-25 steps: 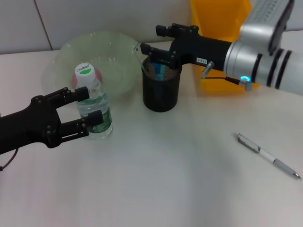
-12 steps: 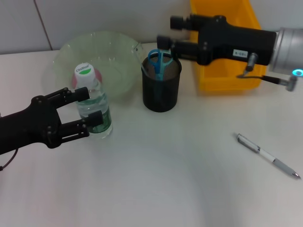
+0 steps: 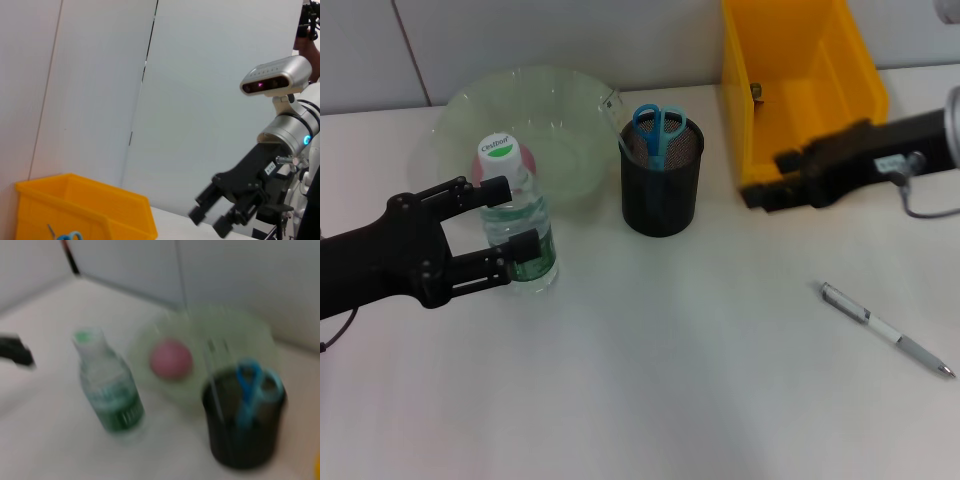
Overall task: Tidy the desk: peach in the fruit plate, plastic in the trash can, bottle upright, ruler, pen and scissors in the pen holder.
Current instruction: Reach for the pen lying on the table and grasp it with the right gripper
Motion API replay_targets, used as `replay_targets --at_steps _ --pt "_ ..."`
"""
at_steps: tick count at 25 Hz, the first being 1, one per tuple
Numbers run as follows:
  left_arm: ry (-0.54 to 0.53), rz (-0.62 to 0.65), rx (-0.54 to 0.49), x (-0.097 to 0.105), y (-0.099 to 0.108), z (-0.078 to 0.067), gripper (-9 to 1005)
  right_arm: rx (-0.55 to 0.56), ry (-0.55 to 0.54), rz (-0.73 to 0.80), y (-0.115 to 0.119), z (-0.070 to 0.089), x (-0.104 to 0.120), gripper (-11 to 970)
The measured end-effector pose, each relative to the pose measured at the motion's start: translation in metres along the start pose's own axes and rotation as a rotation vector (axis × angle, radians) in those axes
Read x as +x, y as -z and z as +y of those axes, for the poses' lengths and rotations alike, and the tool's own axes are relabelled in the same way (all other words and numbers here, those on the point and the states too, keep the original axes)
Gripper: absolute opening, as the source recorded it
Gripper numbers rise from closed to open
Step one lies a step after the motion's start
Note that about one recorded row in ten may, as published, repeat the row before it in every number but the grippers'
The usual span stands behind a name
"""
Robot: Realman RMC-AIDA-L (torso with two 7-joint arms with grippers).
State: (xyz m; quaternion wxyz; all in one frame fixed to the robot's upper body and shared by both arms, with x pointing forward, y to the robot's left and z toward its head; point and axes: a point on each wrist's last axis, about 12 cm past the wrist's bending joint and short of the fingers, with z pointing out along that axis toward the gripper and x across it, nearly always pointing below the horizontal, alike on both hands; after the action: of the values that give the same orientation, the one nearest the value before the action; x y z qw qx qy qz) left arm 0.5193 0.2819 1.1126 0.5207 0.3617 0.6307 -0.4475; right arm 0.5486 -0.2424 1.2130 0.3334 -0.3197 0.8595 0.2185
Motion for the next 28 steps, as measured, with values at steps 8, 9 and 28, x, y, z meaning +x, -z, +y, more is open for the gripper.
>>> replay_targets --at_steps 8,9,28 --pt "-0.006 0.015 0.014 0.0 -0.002 0.0 798 0.072 -0.167 0.284 0.017 -0.01 0.012 654" --pt "-0.006 0.015 0.014 0.0 -0.002 0.0 798 0.072 -0.167 0.284 0.017 -0.01 0.012 653" --pt "-0.097 0.279 0.082 -0.007 0.0 -0.001 798 0.123 -0.241 0.561 0.003 -0.03 0.04 628"
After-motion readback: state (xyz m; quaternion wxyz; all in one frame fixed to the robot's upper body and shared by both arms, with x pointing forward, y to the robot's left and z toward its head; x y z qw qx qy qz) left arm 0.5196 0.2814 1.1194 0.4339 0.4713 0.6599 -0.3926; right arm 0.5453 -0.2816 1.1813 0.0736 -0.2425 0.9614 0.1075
